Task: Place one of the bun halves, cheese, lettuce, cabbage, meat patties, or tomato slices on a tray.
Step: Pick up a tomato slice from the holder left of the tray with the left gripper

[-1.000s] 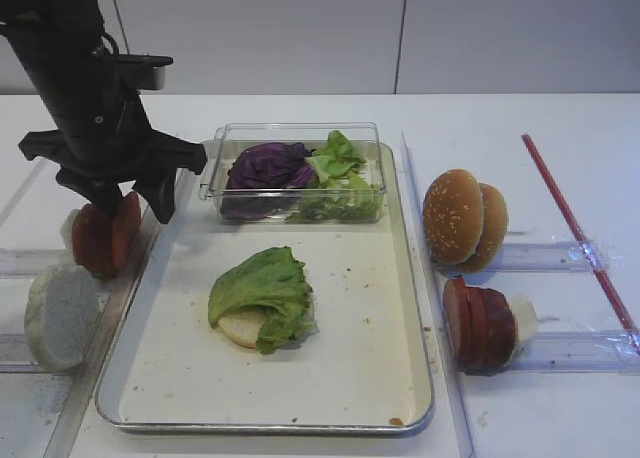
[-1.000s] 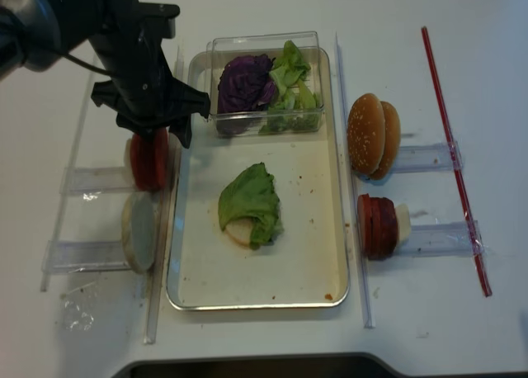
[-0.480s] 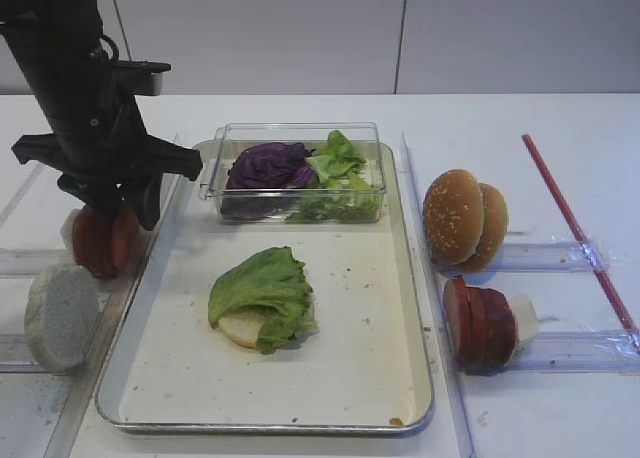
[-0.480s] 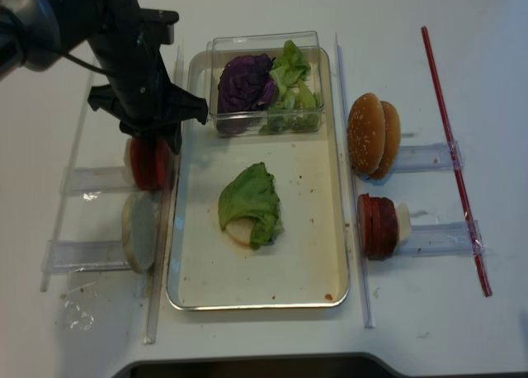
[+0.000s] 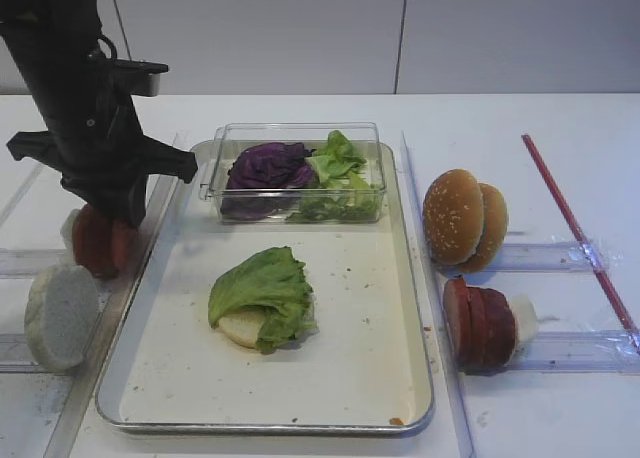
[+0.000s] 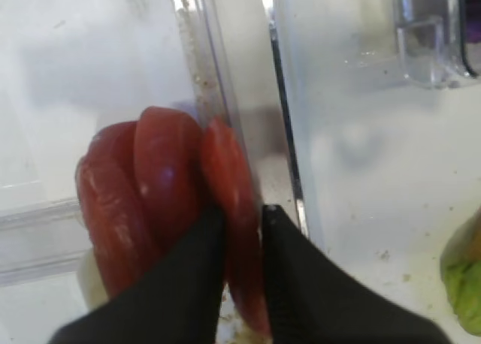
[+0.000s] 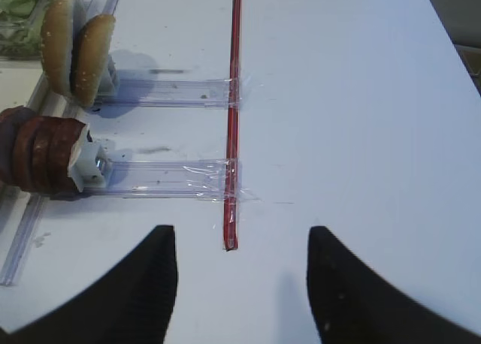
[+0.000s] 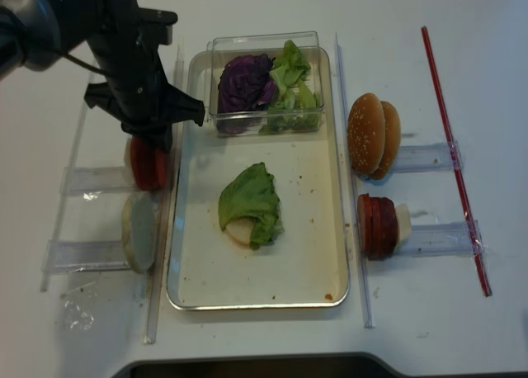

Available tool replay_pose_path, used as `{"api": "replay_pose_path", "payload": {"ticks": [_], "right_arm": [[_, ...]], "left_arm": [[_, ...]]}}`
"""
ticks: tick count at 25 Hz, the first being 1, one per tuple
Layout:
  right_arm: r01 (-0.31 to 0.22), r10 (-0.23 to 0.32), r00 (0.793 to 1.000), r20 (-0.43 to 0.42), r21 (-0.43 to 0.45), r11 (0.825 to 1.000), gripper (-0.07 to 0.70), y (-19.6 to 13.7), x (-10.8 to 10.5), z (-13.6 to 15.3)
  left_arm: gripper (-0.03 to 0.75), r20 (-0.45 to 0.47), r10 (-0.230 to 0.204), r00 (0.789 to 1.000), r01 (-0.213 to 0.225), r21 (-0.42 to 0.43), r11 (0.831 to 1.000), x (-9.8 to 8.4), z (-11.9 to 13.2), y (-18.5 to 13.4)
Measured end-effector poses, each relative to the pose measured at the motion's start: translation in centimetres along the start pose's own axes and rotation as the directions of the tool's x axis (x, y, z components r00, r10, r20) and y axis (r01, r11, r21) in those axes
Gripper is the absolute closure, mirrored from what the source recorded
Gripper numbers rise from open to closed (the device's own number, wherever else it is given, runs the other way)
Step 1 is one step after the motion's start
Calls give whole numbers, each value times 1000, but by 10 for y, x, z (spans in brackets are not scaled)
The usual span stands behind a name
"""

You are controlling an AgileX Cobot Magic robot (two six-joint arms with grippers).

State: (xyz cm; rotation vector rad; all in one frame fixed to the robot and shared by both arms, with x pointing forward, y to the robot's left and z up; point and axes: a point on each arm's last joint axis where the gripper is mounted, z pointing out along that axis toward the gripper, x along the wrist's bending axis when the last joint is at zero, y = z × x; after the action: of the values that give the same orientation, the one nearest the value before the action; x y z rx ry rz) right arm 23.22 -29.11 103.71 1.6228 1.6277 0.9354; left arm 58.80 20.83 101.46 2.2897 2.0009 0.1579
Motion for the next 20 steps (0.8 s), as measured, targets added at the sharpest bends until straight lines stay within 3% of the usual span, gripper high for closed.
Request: {"api": "replay_pose_path", "payload": {"ticks": [7, 13, 20], "right_arm": [[0, 0, 1000, 0, 0, 1000, 226, 0, 0, 0], [0, 0, 1000, 0, 0, 1000, 225, 0, 0, 0], [0, 0, 1000, 0, 0, 1000, 162, 0, 0, 0]], "left_arm": [[664, 0, 0, 1000, 0, 1, 1000, 0, 0, 0], [666, -2, 1, 1000, -1, 4, 1000, 0, 0, 0], [666, -4, 2, 1000, -2, 5, 1000, 0, -1, 0]]}}
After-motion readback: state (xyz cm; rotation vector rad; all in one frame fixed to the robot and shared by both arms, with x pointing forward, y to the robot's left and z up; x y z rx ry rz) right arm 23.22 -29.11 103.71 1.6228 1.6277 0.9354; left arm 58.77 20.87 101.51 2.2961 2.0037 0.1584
